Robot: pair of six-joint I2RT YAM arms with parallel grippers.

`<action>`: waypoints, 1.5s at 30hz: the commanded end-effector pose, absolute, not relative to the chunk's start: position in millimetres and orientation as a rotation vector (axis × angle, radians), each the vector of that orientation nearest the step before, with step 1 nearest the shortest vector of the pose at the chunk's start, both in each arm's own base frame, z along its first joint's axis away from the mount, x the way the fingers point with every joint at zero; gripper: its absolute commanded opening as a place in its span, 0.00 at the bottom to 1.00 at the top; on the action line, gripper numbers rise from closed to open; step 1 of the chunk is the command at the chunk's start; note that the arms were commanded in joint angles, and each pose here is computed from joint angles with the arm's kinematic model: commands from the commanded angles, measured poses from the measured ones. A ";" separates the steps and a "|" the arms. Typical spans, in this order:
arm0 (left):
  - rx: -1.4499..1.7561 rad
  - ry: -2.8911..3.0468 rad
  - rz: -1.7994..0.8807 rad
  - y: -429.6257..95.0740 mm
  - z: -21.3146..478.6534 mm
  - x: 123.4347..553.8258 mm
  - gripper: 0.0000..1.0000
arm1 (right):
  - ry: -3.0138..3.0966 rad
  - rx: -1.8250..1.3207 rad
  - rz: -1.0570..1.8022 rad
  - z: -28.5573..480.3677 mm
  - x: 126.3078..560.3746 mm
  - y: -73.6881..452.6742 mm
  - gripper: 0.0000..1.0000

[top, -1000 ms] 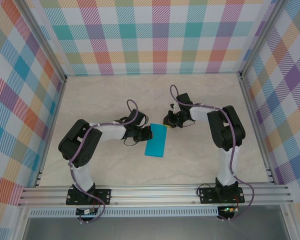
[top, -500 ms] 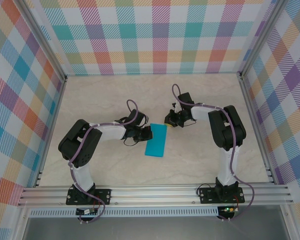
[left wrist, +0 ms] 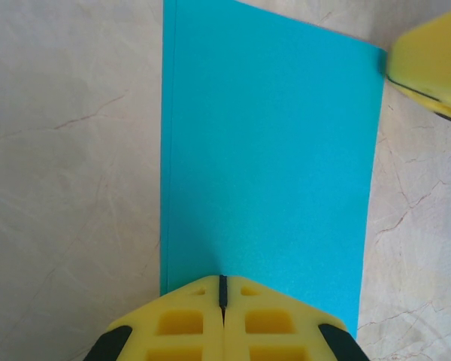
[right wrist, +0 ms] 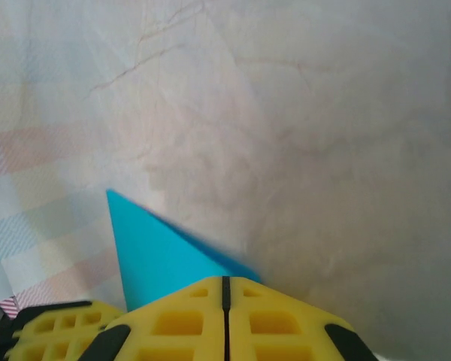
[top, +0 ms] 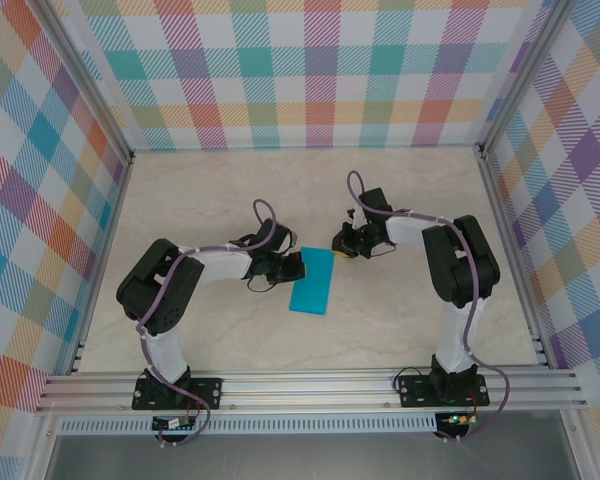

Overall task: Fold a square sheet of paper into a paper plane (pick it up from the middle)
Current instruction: Fold the square sheet of paper in half at the center of the table.

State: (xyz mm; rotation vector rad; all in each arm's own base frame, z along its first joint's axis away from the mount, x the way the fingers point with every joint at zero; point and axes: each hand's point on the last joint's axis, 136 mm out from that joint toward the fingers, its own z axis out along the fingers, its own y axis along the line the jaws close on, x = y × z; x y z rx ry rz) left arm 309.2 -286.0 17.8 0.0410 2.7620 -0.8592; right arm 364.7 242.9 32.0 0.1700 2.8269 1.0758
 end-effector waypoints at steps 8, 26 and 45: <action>-0.012 2.991 -0.631 -248.6 -35.8 265.1 0.00 | 2.761 0.159 1.285 60.6 335.4 257.8 0.09; -0.013 2.984 -0.634 -247.8 -32.3 264.5 0.00 | 2.913 0.037 1.117 13.0 281.8 250.0 0.11; -0.007 2.990 -0.645 -250.0 -30.3 264.8 0.00 | 2.990 -0.083 1.148 -2.7 239.0 263.2 0.11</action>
